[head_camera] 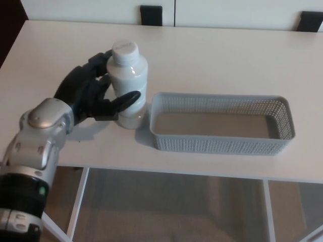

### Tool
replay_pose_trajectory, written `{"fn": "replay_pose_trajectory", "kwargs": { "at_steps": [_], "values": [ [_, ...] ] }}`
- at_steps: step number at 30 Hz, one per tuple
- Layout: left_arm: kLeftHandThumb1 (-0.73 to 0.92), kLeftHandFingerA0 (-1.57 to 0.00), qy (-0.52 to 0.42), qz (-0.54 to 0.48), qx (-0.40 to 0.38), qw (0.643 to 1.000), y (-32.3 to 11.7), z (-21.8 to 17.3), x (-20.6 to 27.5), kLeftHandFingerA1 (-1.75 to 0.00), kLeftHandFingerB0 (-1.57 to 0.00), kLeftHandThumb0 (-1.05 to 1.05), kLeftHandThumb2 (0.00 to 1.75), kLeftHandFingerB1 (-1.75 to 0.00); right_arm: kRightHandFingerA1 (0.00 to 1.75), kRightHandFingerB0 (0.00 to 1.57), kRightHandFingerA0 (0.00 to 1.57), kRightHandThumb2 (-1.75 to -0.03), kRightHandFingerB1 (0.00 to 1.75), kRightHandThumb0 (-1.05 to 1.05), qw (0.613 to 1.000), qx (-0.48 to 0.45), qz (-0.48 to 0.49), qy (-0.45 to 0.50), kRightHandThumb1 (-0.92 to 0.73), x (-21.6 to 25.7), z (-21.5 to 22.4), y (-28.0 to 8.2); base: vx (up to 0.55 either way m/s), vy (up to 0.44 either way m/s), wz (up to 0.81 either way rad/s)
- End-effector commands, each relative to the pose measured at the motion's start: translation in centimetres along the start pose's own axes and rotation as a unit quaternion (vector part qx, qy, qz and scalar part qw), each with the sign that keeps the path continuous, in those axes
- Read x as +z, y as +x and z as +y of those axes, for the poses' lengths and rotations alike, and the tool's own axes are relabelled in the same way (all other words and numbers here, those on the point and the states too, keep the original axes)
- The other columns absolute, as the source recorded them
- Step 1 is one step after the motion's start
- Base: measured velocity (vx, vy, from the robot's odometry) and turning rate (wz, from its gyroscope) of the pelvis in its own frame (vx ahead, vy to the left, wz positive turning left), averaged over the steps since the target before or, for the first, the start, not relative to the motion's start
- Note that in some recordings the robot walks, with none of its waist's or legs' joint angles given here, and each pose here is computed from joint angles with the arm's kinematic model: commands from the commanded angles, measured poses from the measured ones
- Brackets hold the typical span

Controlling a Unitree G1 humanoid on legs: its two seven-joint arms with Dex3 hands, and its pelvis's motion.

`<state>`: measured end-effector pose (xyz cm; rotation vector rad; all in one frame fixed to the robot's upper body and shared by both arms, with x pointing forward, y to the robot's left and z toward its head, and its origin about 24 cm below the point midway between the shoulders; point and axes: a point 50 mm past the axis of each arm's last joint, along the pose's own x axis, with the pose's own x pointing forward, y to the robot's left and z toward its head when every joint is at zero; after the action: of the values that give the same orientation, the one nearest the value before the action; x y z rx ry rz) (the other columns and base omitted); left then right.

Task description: The robot walk up to a desk on which a bottle is kept on the left hand side and a container is kept on the right hand side. The robot uses its left hand to pick up the bottle and places it in the container.

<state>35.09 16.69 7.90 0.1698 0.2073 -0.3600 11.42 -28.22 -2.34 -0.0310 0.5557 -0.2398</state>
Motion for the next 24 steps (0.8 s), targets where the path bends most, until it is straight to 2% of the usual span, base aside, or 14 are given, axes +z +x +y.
{"fn": "replay_pose_trajectory", "kwargs": {
  "at_steps": [1, 7, 9, 10, 11, 12, 13, 14, 15, 16, 17, 18, 19, 24],
  "values": [
    [0.42, 0.00, 0.028, 0.002, -0.019, 0.999, -0.1, -1.0, -0.2, -0.04, 0.00, -0.68, 0.74, 0.00, 0.47, 0.44, 0.42, -0.61, 0.46, -0.17, 1.000, 0.010, 0.000, 0.008, -0.72, 1.0, -0.4, -0.1, 0.00, 0.000, 0.00],
    [0.40, -0.04, 0.010, 0.022, -0.012, 1.000, 1.1, -1.3, 0.1, -0.19, 0.00, -0.66, 0.72, -0.02, 0.47, 0.45, 0.41, -0.61, 0.47, -0.17, 1.000, 0.015, -0.006, 0.013, -0.73, 1.4, -0.5, -0.1, 0.00, 0.000, 0.00],
    [0.49, -0.10, 0.012, 0.054, 0.011, 0.998, 2.1, -0.6, 0.2, -0.30, 0.00, -0.70, 0.55, -0.07, 0.47, 0.44, 0.41, -0.61, 0.47, -0.16, 1.000, 0.017, -0.007, 0.016, -0.74, 1.4, -0.5, -0.2, 0.00, 0.000, 0.00],
    [0.43, -0.05, 0.039, 0.074, 0.033, 0.996, 2.7, 0.2, 0.3, -0.31, -0.03, -0.68, 0.80, -0.11, 0.47, 0.45, 0.41, -0.61, 0.48, -0.15, 1.000, 0.019, -0.008, 0.019, -0.73, 1.4, -0.3, -0.4, 0.00, 0.000, 0.00],
    [0.50, -0.61, 0.060, 0.086, 0.052, 0.993, 2.9, 0.7, 0.4, -0.58, -0.06, -0.56, 0.76, -0.31, 0.47, 0.45, 0.40, -0.61, 0.48, -0.15, 1.000, 0.021, -0.009, 0.020, -0.73, 1.4, -0.3, -0.5, 0.00, 0.000, 0.00],
    [0.50, -0.61, 0.075, 0.094, 0.065, 0.991, 3.0, 1.0, 0.5, -0.58, -0.06, -0.56, 0.76, -0.31, 0.47, 0.45, 0.40, -0.61, 0.48, -0.15, 0.999, 0.022, -0.010, 0.021, -0.73, 1.4, -0.3, -0.5, 0.00, 0.000, 0.00],
    [0.82, -1.13, 0.100, 0.101, 0.087, 0.986, 3.2, 1.6, 0.7, -0.68, -0.38, -0.19, 0.67, -0.36, 0.47, 0.43, 0.40, -0.61, 0.48, -0.16, 0.999, 0.023, -0.012, 0.022, -0.74, 1.4, -0.2, -0.5, 0.00, 0.000, 0.00],
    [0.82, -1.13, 0.111, 0.102, 0.096, 0.984, 3.3, 1.9, 0.9, -0.68, -0.38, -0.19, 0.67, -0.36, 0.47, 0.43, 0.40, -0.61, 0.48, -0.16, 0.999, 0.024, -0.013, 0.022, -0.74, 1.5, -0.2, -0.5, 0.00, 0.000, 0.00],
    [0.83, -1.15, 0.119, 0.098, 0.108, 0.982, 3.3, 2.3, 1.1, -1.13, -0.48, -0.12, 0.68, -0.41, 0.47, 0.44, 0.41, -0.61, 0.48, -0.18, 0.999, 0.024, -0.015, 0.020, -0.74, 1.5, -0.3, -0.4, 0.00, 0.000, 0.00],
    [0.83, -1.15, 0.123, 0.096, 0.116, 0.981, 3.3, 2.5, 1.3, -1.13, -0.48, -0.12, 0.68, -0.41, 0.47, 0.44, 0.41, -0.61, 0.48, -0.18, 0.999, 0.023, -0.016, 0.018, -0.74, 1.6, -0.3, -0.3, 0.00, 0.000, 0.00],
    [0.83, -1.15, 0.126, 0.088, 0.126, 0.980, 3.4, 2.9, 1.7, -1.33, -0.65, -0.06, 0.68, -0.46, 0.47, 0.45, 0.43, -0.61, 0.47, -0.17, 1.000, 0.019, -0.019, 0.015, -0.74, 1.9, -0.4, -0.2, 0.00, 0.000, 0.00],
    [0.83, -1.15, 0.128, 0.085, 0.130, 0.979, 3.4, 3.2, 2.0, -1.33, -0.65, -0.06, 0.68, -0.46, 0.47, 0.45, 0.43, -0.61, 0.47, -0.17, 1.000, 0.017, -0.020, 0.014, -0.74, 2.0, -0.3, -0.1, 0.00, 0.000, 0.00],
    [0.74, -1.12, 0.131, 0.075, 0.138, 0.979, 3.3, 3.8, 2.6, -1.11, -0.83, -0.03, 0.75, -0.60, 0.48, 0.46, 0.44, -0.62, 0.48, -0.15, 0.999, 0.017, -0.023, 0.015, -0.76, 2.3, -0.3, 0.1, 0.00, 0.000, 0.00],
    [0.54, -1.08, 0.154, 0.076, 0.139, 0.975, 3.2, 4.8, 3.4, -1.24, -1.00, 0.01, 1.05, -0.86, 0.49, 0.48, 0.45, -0.61, 0.49, -0.18, 0.999, 0.014, -0.025, 0.019, -0.73, 2.7, -0.2, 0.4, 0.00, 0.000, 0.00]
  ]
}}
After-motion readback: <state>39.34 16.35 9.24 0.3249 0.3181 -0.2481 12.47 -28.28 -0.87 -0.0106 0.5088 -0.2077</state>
